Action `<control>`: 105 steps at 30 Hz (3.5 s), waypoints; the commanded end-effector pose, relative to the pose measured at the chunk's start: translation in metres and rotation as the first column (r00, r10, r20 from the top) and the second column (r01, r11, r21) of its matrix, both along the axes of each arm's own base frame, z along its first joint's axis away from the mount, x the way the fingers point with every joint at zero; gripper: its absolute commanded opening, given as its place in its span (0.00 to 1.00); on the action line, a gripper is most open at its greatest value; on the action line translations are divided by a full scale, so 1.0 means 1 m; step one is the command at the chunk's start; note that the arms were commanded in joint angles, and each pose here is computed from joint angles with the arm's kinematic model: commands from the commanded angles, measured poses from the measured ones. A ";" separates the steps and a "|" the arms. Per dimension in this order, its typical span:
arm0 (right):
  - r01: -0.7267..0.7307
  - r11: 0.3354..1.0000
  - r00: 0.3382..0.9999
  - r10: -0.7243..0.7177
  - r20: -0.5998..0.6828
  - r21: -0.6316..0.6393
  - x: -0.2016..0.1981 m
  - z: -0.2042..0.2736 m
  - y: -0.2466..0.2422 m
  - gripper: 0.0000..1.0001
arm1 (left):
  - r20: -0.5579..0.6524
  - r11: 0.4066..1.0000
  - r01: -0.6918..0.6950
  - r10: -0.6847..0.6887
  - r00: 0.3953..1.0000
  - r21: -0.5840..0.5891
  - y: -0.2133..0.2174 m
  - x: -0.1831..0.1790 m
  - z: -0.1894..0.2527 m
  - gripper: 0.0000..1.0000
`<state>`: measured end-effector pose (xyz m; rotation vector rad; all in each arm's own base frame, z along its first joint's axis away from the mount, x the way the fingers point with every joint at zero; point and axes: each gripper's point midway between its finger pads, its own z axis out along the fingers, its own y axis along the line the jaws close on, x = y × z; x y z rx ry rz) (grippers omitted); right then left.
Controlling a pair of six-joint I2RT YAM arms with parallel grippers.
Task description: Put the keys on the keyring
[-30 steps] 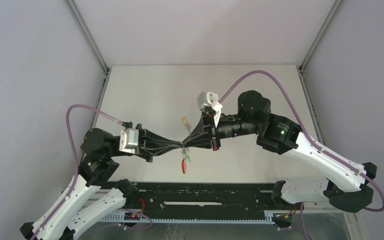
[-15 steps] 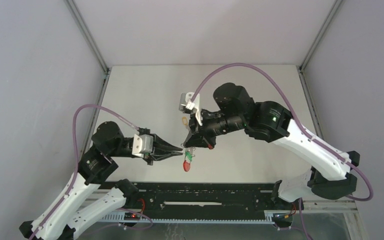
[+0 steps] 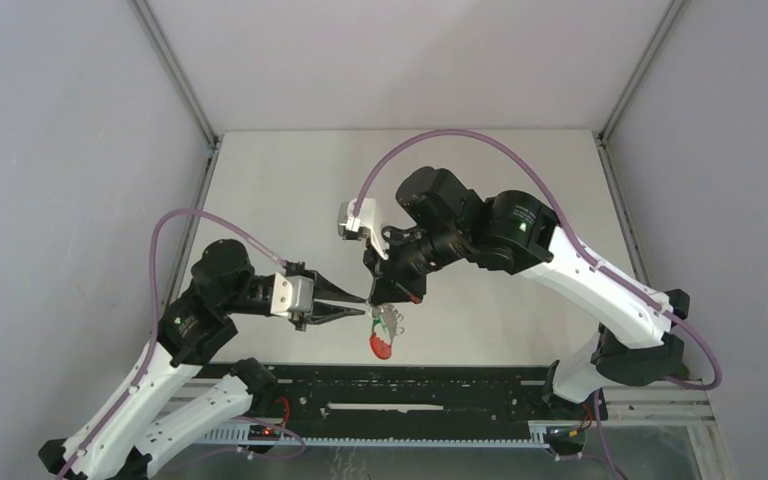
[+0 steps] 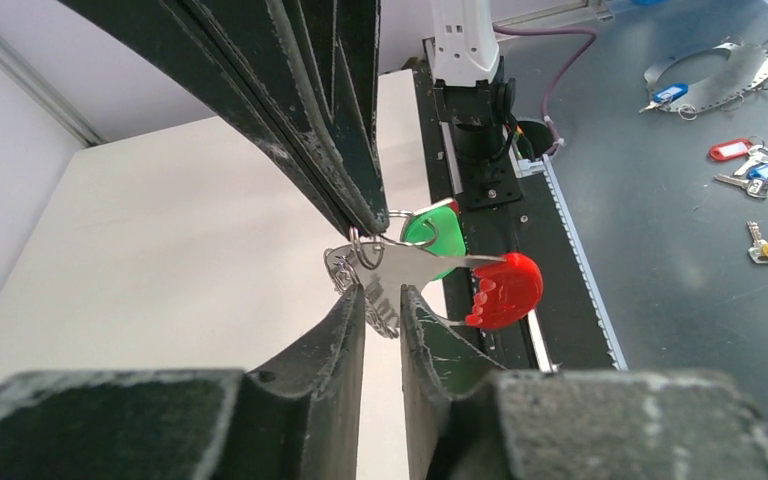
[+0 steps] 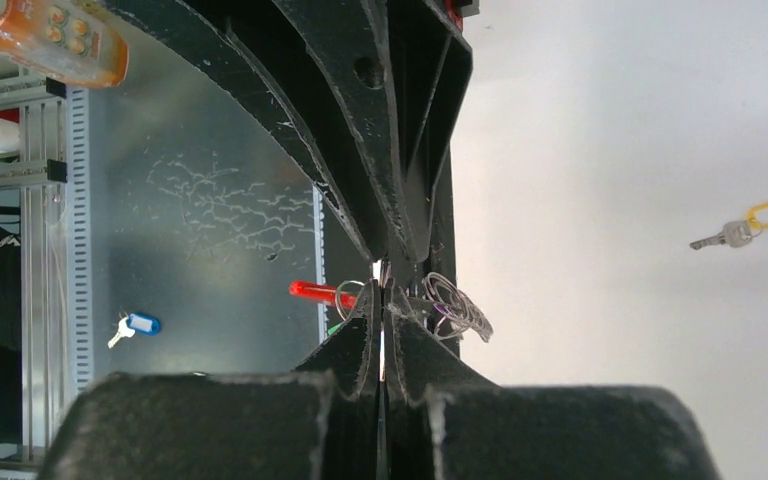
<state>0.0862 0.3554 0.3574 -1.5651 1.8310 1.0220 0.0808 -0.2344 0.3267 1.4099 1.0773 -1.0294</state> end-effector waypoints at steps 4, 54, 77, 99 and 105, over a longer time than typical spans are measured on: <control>-0.056 0.998 0.998 0.056 0.007 0.006 -0.009 0.005 0.005 0.00 | 0.072 0.999 -0.014 0.016 0.997 -0.030 0.003 0.001 0.022 0.28; 0.185 0.914 0.977 -0.210 0.030 0.361 0.024 0.068 -0.002 0.44 | -0.096 0.994 -0.026 0.016 0.995 -0.110 -0.003 -0.005 0.022 0.00; 0.286 0.744 0.947 -0.125 -0.295 0.604 0.002 0.075 -0.007 0.49 | -0.028 0.899 -0.164 0.168 0.985 -0.406 0.003 0.020 0.102 0.00; 0.281 0.792 0.929 -0.081 -0.362 0.543 0.003 0.058 -0.008 0.00 | 0.035 0.913 -0.076 0.098 0.995 -0.400 0.003 0.003 0.104 0.00; 0.267 0.818 0.919 -0.057 -0.391 0.510 0.003 0.049 -0.006 0.00 | 0.049 0.918 -0.048 0.073 0.996 -0.393 0.003 -0.002 0.104 0.00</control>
